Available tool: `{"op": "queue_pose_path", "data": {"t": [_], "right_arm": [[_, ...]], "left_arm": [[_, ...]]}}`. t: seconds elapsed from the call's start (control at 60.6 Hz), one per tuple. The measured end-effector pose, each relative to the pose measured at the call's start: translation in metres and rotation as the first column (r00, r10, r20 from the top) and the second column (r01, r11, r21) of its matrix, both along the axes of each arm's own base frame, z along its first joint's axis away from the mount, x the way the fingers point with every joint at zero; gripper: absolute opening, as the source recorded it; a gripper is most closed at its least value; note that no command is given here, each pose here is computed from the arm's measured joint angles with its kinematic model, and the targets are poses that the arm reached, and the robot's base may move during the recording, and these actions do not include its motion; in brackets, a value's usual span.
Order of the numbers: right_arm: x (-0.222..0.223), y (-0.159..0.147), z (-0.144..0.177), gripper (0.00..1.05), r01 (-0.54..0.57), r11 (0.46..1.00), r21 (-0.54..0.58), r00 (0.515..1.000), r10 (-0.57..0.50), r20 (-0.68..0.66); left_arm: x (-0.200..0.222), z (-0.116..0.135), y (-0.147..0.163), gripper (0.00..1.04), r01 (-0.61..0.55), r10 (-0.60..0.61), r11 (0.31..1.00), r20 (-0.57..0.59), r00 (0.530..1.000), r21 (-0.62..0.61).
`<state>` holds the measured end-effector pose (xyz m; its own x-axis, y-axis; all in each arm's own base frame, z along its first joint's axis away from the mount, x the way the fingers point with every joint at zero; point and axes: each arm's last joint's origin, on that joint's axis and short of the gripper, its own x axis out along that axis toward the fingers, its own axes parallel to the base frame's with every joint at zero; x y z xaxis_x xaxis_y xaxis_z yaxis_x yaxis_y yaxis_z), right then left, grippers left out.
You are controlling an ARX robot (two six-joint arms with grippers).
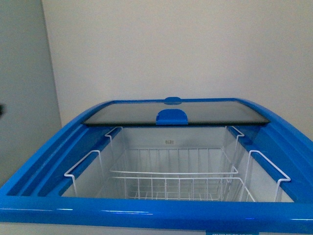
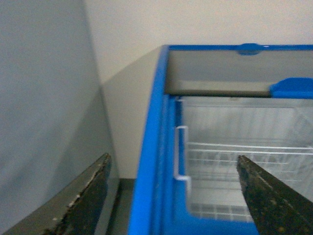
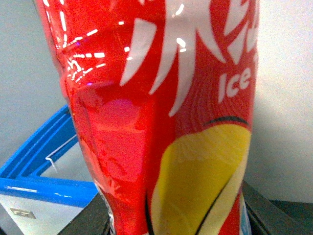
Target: Put drink in fridge
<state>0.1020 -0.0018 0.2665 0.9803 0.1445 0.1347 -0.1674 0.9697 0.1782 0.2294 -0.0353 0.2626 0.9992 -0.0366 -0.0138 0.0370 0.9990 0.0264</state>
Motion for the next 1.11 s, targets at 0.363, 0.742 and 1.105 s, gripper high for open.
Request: {"op": "queue_pose_path", "data": {"t": [0.363, 0.742, 1.105], "right_arm": [[0.032, -0.016, 0.025, 0.43, -0.292, 0.927, -0.236, 0.904, 0.187, -0.384], [0.193, 0.033, 0.047, 0.43, -0.539, 0.157, -0.828, 0.833, 0.242, -0.497], [0.251, 0.126, 0.018, 0.43, -0.507, -0.112, -0.854, 0.793, 0.327, -0.514]], "left_arm": [[-0.1, -0.063, 0.033, 0.09, -0.024, 0.024, 0.999, 0.017, 1.0, -0.021], [-0.112, -0.081, 0.035, 0.03, -0.032, 0.033, 0.999, 0.012, 0.999, -0.024], [-0.118, -0.092, 0.035, 0.03, -0.03, 0.03, 0.999, 0.02, 0.999, -0.025]]}}
